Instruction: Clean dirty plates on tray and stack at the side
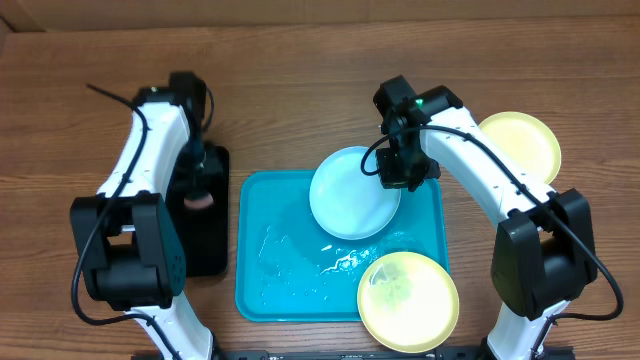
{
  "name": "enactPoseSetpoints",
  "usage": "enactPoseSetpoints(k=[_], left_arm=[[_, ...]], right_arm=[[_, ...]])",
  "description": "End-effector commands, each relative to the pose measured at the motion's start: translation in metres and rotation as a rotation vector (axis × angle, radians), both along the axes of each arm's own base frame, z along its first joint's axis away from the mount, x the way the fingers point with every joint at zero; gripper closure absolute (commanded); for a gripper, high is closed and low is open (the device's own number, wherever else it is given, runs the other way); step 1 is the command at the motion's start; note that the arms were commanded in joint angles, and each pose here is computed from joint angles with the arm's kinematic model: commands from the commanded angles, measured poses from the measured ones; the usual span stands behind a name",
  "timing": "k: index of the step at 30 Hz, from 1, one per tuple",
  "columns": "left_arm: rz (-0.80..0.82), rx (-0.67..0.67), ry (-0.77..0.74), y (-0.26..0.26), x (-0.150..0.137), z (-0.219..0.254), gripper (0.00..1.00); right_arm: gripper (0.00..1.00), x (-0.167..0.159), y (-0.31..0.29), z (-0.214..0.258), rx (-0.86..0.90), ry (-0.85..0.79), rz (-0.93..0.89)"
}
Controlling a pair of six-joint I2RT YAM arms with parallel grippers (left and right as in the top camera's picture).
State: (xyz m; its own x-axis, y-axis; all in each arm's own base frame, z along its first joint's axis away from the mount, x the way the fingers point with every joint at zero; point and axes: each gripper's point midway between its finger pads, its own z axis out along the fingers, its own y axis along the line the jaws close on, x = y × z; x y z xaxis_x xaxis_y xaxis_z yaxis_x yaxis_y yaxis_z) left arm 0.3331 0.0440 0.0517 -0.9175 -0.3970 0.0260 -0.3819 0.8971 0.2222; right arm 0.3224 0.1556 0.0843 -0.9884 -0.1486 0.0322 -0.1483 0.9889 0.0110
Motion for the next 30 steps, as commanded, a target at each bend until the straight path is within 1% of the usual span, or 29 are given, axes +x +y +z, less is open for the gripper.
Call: enactPoseSetpoints(k=[1, 4, 9, 13, 16, 20, 24, 30], left_arm=[[0.042, -0.025, 0.036, 0.003, -0.018, -0.022, 0.96], [0.059, -0.069, 0.033, 0.000, -0.023, -0.035, 0.96], [0.060, -0.066, 0.036, 0.004, -0.026, -0.041, 0.96], [0.060, -0.067, 0.033, 0.003, -0.026, -0.041, 0.96], [0.060, -0.067, 0.033, 0.003, -0.026, -0.041, 0.96], [0.061, -0.070, 0.033, 0.003, -0.026, -0.041, 0.96], [0.061, -0.070, 0.033, 0.003, -0.026, -0.041, 0.96], [0.061, -0.070, 0.033, 0.003, -0.026, -0.041, 0.96]], right_arm=[[0.96, 0.006, 0.003, 0.023, -0.066, -0.094, 0.066], [0.96, 0.001, 0.012, 0.025, -0.127, -0.122, 0.125], [0.96, -0.010, 0.033, 0.028, -0.203, -0.175, 0.221], [0.96, -0.015, 0.041, 0.036, -0.303, -0.245, 0.277], [0.96, -0.021, 0.050, 0.043, -0.332, -0.275, 0.320], [0.96, -0.018, 0.055, 0.058, -0.372, -0.332, 0.330], [0.96, -0.012, 0.056, 0.074, -0.376, -0.369, 0.323], [0.96, 0.003, 0.055, 0.112, -0.466, -0.511, 0.327]])
